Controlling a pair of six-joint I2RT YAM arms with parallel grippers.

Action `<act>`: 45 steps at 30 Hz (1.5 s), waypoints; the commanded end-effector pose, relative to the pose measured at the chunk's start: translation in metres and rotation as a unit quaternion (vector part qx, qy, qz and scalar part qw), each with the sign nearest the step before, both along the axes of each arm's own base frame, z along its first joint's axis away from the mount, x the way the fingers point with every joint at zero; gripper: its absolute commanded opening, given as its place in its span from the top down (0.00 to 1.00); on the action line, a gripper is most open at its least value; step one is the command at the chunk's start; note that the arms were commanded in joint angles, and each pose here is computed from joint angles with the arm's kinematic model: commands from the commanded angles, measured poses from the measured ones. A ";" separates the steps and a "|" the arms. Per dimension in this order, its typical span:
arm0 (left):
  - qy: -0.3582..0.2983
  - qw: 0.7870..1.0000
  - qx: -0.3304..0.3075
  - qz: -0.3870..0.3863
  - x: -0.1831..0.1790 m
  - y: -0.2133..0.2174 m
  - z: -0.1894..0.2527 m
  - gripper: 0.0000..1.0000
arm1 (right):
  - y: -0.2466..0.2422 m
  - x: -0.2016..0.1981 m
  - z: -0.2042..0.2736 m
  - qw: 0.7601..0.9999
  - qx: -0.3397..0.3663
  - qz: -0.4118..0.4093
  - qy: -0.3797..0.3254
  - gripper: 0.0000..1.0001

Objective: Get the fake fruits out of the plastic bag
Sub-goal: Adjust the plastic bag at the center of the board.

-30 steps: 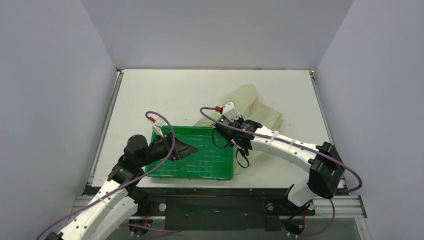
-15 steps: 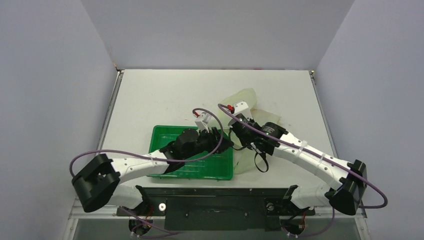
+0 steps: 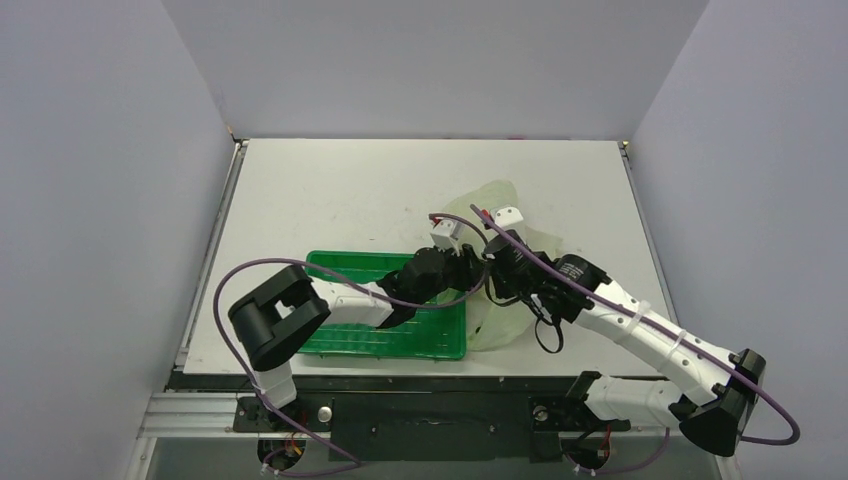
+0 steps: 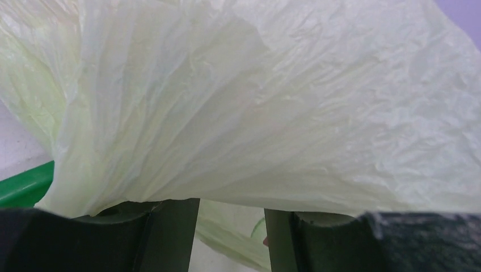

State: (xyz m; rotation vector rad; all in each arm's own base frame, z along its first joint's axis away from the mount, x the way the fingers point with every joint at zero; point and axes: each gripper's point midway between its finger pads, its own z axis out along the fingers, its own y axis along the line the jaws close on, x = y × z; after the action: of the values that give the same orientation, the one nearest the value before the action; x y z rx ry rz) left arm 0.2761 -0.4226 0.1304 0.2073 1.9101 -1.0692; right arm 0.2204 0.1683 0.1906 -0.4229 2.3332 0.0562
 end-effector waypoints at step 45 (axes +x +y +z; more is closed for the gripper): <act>-0.014 0.979 0.196 0.061 0.115 0.010 -0.039 0.56 | -0.046 -0.030 -0.006 0.994 0.036 -0.098 0.012 1.00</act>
State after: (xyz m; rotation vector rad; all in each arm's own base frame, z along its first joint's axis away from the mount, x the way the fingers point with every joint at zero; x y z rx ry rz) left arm 0.3694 -0.4332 0.0993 0.3097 1.9765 -0.6219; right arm 0.2014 0.1409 0.1979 -0.2878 2.3322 0.1014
